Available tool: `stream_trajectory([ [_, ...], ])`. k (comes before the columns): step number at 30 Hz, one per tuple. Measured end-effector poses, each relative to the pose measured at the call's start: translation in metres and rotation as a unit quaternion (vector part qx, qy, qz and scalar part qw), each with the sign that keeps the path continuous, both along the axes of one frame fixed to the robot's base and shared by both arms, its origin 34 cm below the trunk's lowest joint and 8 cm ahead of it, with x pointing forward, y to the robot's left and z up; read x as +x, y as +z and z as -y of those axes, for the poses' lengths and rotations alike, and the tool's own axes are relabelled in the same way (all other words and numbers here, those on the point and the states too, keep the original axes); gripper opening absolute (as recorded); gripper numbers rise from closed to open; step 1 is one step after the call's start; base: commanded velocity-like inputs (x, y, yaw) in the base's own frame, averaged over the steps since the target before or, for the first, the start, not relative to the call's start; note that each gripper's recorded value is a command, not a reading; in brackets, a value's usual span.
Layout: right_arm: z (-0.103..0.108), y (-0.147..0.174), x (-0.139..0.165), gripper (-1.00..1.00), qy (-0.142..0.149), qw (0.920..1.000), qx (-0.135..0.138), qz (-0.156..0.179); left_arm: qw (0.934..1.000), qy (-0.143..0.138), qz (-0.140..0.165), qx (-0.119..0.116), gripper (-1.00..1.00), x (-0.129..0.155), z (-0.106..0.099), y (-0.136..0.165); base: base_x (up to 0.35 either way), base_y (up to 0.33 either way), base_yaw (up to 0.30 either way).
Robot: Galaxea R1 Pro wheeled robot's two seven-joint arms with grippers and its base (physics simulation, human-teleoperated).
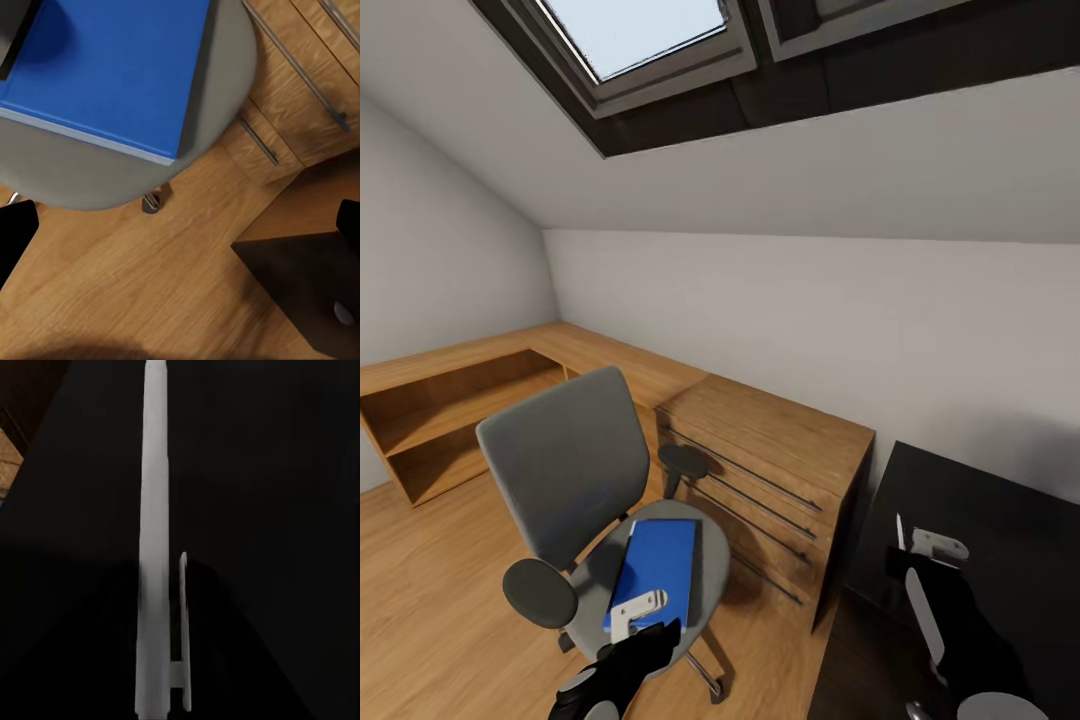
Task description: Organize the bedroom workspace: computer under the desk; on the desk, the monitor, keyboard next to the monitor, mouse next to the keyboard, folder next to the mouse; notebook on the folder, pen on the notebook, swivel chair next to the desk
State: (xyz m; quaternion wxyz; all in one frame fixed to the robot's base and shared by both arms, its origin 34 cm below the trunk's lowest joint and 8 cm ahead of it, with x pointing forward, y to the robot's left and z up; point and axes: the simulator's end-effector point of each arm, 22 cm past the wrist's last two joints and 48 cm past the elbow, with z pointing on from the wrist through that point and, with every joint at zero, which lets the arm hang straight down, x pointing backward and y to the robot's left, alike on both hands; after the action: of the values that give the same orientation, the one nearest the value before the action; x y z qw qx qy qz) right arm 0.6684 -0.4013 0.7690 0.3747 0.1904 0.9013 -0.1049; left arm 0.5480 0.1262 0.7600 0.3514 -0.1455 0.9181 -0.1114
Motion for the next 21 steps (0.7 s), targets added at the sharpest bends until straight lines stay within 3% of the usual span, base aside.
stream_trajectory([
  [15,-0.003,0.002,0.004,1.00,0.009,0.9999,0.007,0.009,1.0000,0.004,-0.001,-0.002,1.00,0.001,-0.002,0.000,0.000,0.000,0.000],
  [21,0.001,0.051,0.023,1.00,0.005,0.9978,-0.006,0.066,0.9998,0.004,-0.016,0.010,1.00,-0.005,-0.007,-0.016,0.000,0.000,0.000],
])
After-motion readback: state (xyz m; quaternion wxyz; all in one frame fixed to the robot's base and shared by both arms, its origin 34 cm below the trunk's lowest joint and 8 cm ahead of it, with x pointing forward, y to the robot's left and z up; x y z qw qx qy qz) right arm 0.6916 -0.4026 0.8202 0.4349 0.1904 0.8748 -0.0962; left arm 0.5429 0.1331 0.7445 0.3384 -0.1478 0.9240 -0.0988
